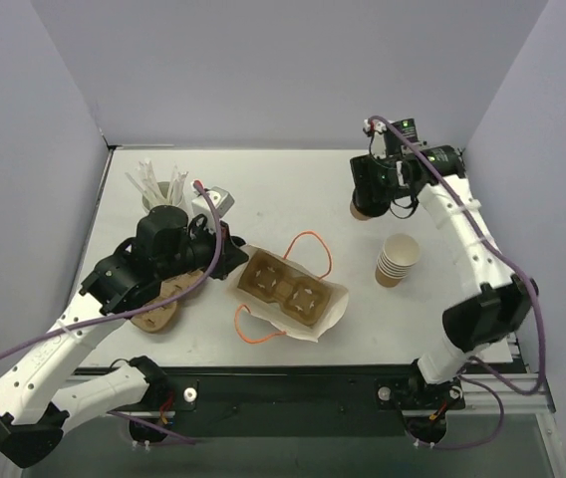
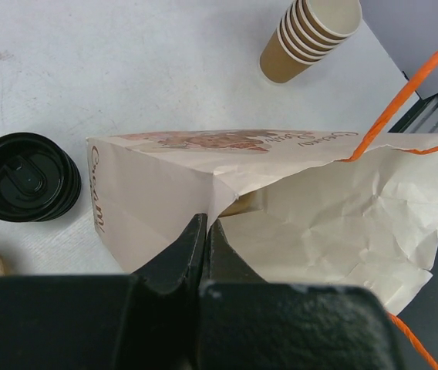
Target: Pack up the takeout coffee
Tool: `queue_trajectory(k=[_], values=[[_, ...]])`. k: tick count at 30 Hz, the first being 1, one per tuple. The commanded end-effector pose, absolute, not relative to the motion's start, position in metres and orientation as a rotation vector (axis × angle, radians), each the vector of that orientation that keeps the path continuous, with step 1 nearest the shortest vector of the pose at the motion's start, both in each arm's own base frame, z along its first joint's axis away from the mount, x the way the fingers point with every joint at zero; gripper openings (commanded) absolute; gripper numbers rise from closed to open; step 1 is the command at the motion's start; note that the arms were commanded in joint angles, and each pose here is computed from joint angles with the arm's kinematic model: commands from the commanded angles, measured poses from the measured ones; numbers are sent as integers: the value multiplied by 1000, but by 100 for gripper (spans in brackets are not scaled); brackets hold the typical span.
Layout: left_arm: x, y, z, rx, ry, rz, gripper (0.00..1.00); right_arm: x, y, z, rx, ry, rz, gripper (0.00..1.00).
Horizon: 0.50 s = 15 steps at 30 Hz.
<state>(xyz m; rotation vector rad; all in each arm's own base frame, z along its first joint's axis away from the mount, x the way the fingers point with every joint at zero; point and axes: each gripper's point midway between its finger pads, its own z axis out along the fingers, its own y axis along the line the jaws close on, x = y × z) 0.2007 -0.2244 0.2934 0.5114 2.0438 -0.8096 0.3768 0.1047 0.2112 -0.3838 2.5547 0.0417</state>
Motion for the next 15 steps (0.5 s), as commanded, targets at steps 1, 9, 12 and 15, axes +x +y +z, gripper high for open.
queue_trajectory(k=[1,9,12,15], values=[[211,-234,323,473,1975,-841,0,343,108,323,-356,2286,86,53],[225,-244,317,452,2025,-822,0,261,153,435,-544,1917,378,53],[226,-246,312,444,2049,-825,0,228,169,464,-611,1798,507,54],[230,-247,308,429,2062,-814,0,200,188,492,-638,1690,651,53]])
